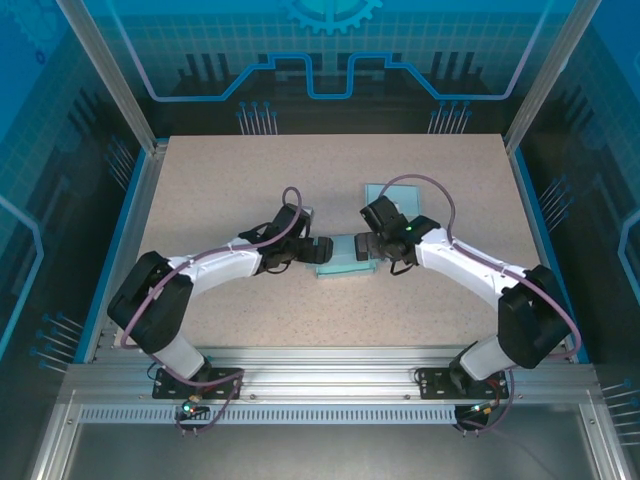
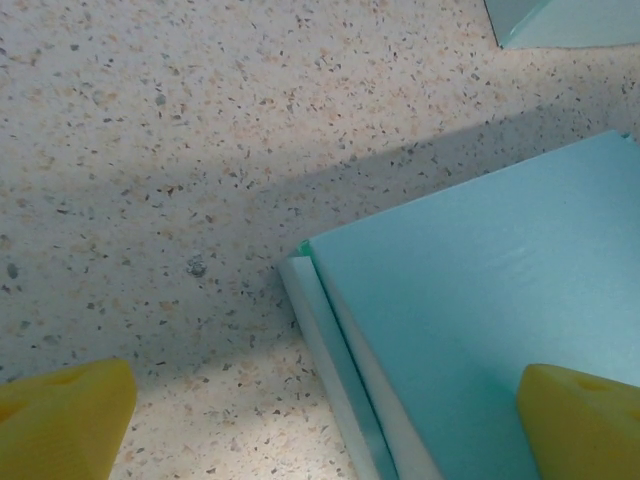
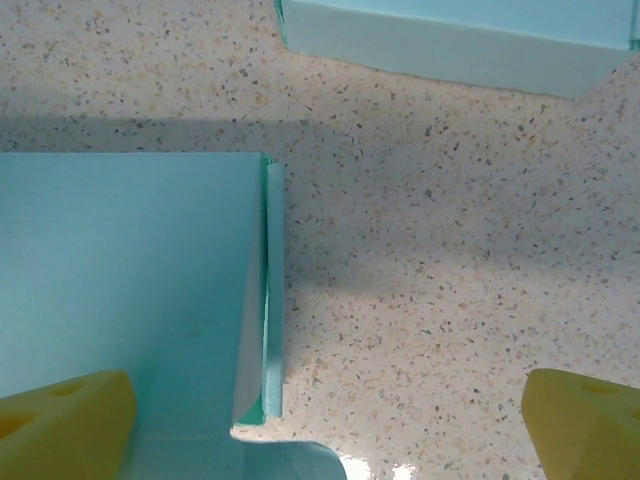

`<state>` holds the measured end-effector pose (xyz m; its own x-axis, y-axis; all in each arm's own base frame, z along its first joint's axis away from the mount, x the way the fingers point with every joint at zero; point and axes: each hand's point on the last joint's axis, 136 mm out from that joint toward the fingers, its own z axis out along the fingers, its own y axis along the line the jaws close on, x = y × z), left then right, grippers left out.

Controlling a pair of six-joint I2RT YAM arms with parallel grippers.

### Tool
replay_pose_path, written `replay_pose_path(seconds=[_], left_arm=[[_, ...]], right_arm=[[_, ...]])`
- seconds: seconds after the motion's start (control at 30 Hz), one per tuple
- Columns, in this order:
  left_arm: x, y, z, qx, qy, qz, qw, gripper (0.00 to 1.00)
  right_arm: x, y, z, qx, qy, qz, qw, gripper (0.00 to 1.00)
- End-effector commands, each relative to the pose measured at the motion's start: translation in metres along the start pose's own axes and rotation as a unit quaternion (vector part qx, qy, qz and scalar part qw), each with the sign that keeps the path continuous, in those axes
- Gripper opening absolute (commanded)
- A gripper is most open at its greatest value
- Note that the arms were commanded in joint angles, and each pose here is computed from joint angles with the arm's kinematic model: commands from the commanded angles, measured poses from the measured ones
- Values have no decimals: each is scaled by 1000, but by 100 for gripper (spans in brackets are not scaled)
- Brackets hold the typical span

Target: Fold the paper box

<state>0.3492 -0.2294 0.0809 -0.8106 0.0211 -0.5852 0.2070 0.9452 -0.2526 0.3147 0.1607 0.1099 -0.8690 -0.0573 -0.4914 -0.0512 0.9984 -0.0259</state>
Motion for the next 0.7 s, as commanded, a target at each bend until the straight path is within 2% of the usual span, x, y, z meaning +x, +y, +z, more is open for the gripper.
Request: replay_pose_path(seconds=[0.0, 0.3, 0.53, 0.67], left_arm=[[-6, -5, 3, 12, -4, -6, 1000, 99], [28, 17, 20, -24, 30, -32, 999, 99], [46, 24, 28, -30, 47, -46, 997, 85], [50, 25, 28, -30, 53, -49, 997, 73]], right_arm=[[13, -1, 15, -3, 27, -5, 1000, 100], [38, -7, 42, 4, 64, 4, 998, 98], [54, -7, 55, 6, 84, 11, 996, 98], [56, -2, 56, -9, 87, 15, 996, 98]])
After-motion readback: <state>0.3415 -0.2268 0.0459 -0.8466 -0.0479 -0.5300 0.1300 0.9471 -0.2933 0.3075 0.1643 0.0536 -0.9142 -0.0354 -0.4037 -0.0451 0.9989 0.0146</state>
